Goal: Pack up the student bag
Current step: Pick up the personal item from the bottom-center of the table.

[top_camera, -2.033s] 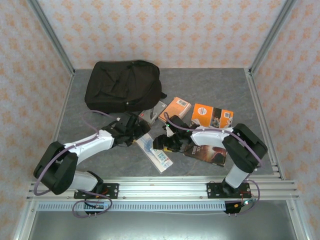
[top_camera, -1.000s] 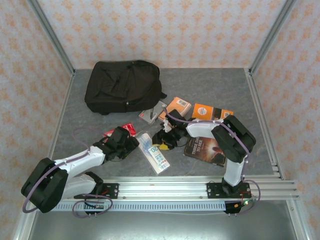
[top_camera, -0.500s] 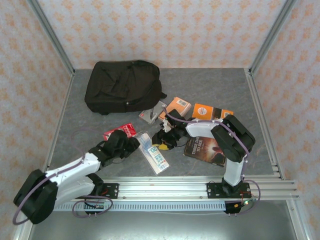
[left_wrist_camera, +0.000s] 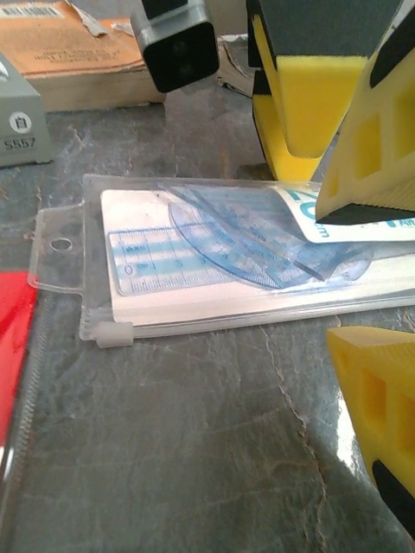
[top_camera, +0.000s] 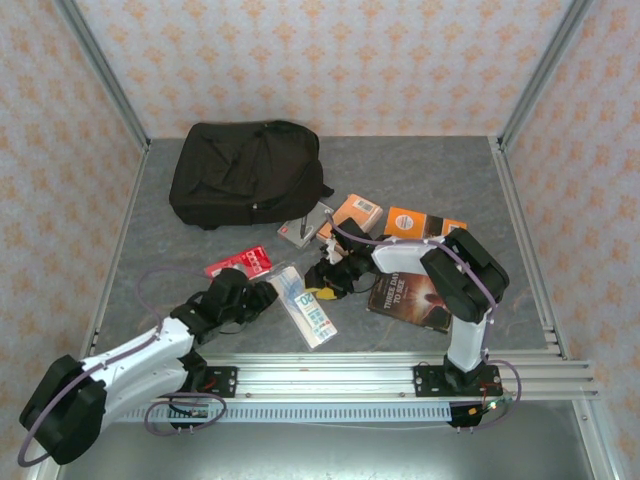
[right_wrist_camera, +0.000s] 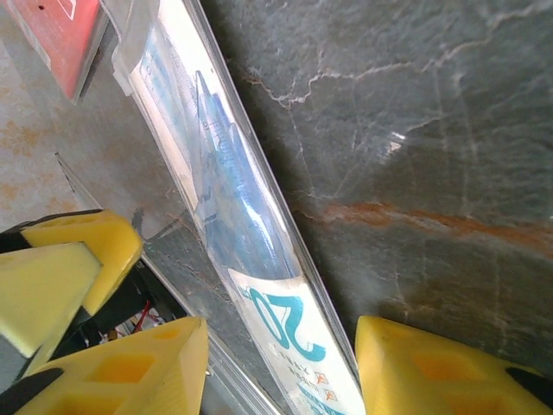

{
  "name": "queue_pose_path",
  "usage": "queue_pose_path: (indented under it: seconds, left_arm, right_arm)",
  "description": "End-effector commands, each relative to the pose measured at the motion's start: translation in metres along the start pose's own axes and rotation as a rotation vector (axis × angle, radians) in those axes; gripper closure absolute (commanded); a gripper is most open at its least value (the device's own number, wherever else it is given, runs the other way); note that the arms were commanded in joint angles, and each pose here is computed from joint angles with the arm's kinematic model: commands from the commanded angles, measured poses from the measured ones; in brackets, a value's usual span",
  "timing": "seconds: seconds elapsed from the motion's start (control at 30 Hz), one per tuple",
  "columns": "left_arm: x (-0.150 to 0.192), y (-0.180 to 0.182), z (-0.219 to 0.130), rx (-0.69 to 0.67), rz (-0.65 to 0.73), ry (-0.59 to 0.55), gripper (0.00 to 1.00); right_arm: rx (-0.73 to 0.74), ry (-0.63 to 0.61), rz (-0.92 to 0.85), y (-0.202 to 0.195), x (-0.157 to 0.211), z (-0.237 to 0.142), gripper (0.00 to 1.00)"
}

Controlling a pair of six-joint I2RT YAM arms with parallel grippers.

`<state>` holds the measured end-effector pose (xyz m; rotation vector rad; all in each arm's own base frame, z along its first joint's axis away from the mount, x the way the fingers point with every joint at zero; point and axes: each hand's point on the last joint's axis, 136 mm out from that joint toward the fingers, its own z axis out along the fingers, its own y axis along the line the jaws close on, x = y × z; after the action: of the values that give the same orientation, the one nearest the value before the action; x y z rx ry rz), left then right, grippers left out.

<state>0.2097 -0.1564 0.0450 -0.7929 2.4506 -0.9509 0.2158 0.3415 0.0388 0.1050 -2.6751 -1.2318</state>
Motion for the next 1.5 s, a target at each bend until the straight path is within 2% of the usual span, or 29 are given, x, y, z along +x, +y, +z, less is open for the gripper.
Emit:
queue_pose_path:
  seconds: [0.0,0.8,1.13,1.3,1.47]
  left_arm:
    - [0.004,-0.006,0.006,0.024,-0.015,0.031,0.64]
    - [0.007,-0.011,0.036,-0.003,-0.016,0.065,0.68]
    - [0.01,-0.015,0.045,-0.017,-0.004,0.081,0.72]
    - [0.01,-0.013,0.045,-0.018,-0.005,0.075,0.73]
    - [0.008,-0.014,0.04,-0.017,0.003,0.063,0.73]
  right_arm:
    - [-0.055,-0.024,-0.116,0.005,-0.01,0.022,0.53]
    - [-0.055,0.006,-0.117,0.002,-0.01,0.031,0.56]
    - [-0.193,0.013,-0.127,0.034,-0.008,0.026,0.58]
    - [-0.221,0.017,-0.117,0.039,-0.009,0.03,0.64]
    - [-0.215,0.033,-0.115,0.039,-0.008,0.04,0.65]
